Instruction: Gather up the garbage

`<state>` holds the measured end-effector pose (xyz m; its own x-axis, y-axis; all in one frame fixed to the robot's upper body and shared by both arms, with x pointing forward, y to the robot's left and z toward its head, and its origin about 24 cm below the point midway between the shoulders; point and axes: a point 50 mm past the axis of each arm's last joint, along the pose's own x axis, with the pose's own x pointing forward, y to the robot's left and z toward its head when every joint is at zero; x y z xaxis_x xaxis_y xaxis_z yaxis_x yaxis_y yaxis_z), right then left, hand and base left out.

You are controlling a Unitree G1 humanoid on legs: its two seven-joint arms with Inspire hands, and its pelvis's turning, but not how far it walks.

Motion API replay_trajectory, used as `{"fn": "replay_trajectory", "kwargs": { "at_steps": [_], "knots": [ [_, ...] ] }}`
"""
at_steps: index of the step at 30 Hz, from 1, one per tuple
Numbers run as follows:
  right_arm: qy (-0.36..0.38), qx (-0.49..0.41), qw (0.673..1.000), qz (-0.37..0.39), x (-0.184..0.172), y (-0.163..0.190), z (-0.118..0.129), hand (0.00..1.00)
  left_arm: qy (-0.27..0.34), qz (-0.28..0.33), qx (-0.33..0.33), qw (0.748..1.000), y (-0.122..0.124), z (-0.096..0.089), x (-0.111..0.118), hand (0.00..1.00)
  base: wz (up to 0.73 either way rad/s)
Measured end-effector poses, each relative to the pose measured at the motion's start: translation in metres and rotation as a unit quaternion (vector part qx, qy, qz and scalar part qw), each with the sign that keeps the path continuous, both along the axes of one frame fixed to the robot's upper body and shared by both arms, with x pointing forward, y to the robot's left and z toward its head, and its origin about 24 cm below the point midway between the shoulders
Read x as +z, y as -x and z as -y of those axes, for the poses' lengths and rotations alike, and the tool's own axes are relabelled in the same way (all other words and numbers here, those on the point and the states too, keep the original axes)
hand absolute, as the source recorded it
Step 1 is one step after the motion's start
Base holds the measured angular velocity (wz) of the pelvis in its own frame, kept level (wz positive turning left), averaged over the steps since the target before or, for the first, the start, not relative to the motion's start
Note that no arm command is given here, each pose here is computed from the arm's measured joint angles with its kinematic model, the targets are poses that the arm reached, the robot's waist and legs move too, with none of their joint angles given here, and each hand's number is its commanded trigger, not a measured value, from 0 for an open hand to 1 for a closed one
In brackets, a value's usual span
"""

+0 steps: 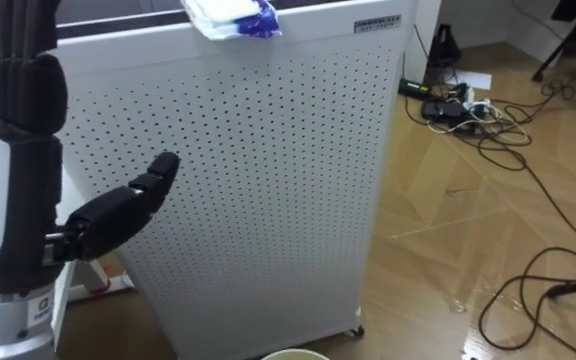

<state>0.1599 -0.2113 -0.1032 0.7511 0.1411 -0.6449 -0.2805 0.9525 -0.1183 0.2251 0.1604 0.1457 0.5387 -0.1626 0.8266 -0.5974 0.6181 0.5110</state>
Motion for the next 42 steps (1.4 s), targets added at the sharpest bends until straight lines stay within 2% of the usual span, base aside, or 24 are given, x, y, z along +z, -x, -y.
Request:
{"fn": "replay_trajectory", "kwargs": {
  "at_steps": [5,11,19,24,28,35,37,42],
  "knots": [
    [-0.004,0.018,1.000,0.013,0.005,-0.004,-0.004,1.00,-0.034,-0.030,0.026,0.999,-0.021,-0.008,-0.001,0.00,-0.06],
    [0.006,0.017,1.000,0.008,0.006,-0.004,0.003,1.00,-0.043,-0.070,0.049,0.995,-0.031,-0.013,-0.005,0.00,-0.09],
    [0.019,0.035,0.999,-0.017,0.003,-0.001,0.006,1.00,-0.041,-0.048,0.050,0.997,-0.047,-0.008,0.019,0.00,-0.08],
    [0.035,0.050,0.998,-0.026,0.003,0.000,0.008,1.00,-0.073,-0.051,0.080,0.993,-0.060,-0.021,0.025,0.00,-0.11],
    [0.051,0.051,0.997,-0.031,0.004,0.000,0.016,1.00,-0.089,-0.034,0.100,0.990,-0.068,-0.029,0.041,0.00,-0.04],
    [0.065,0.046,0.996,-0.027,0.005,0.000,0.019,1.00,-0.089,-0.043,0.108,0.989,-0.075,-0.030,0.047,0.00,0.01],
    [0.078,0.022,0.996,-0.029,0.008,-0.001,0.033,1.00,-0.091,-0.036,0.101,0.990,-0.083,-0.025,0.055,0.00,0.31],
    [0.092,0.041,0.994,-0.033,0.008,-0.004,0.029,1.00,-0.049,-0.074,0.071,0.994,-0.089,-0.027,0.050,0.00,-0.20]
  ]
}}
